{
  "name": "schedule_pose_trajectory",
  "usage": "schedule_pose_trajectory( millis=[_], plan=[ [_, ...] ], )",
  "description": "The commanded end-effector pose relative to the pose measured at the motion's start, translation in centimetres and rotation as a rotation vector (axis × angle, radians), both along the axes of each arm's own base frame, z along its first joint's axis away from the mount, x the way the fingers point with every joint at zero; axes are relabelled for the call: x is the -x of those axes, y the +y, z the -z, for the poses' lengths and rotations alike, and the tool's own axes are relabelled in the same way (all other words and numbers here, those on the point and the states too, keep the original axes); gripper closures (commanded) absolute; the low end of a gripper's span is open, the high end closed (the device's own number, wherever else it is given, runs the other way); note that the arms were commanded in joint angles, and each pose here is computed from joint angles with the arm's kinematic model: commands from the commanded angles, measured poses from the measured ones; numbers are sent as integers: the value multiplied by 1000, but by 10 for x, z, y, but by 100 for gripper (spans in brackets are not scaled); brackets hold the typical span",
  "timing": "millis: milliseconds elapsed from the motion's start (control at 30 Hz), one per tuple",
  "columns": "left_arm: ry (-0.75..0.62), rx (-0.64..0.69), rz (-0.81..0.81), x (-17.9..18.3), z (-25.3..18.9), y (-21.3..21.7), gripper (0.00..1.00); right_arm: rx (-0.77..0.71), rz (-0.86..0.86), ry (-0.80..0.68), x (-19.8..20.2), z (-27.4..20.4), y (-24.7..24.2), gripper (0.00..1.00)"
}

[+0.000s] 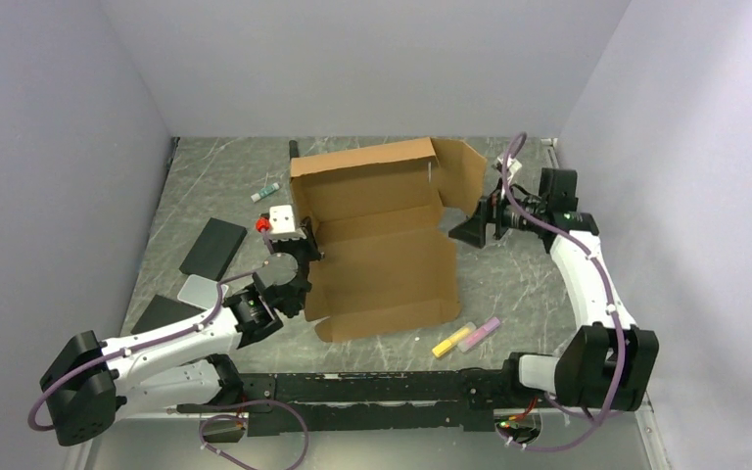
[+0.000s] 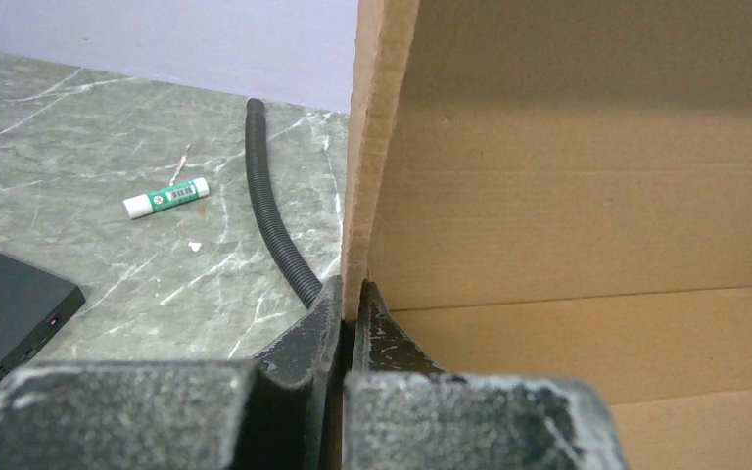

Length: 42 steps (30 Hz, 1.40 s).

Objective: Fold the paper box

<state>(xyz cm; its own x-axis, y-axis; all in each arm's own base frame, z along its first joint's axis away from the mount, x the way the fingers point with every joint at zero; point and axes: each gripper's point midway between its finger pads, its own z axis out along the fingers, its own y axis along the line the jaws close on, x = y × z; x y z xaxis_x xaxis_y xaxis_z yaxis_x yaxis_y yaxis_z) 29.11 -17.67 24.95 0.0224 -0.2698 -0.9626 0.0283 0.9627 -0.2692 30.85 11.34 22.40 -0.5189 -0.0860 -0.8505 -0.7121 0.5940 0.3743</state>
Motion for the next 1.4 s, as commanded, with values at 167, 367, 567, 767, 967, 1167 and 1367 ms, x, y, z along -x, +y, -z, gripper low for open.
schedule_pose_trajectory(
  millis=[167, 367, 567, 767, 967, 1167, 1367],
  plan=[
    [-29, 92, -16, -1, -22, -2, 100, -32, -243, -328, 45, -28, 22, 0],
    [-3, 109, -40, -5, -18, -4, 100, 33, -245, -302, 59, 18, 17, 0],
    [-5, 146, -6, -6, -21, -13, 100, 67, -64, -285, 32, 33, 4, 7],
    [-17, 181, 39, 2, -24, -11, 100, 0, 30, -114, 10, 45, -12, 55],
    [-16, 228, 90, 10, -24, -8, 100, -125, -28, 22, 9, 49, -4, 86],
    [25, 213, 72, 13, -10, -1, 100, -91, -11, 48, 4, 53, -7, 57],
    [61, 149, -23, 6, 0, 8, 100, -4, -154, -153, 32, 9, -9, 29]
  ],
)
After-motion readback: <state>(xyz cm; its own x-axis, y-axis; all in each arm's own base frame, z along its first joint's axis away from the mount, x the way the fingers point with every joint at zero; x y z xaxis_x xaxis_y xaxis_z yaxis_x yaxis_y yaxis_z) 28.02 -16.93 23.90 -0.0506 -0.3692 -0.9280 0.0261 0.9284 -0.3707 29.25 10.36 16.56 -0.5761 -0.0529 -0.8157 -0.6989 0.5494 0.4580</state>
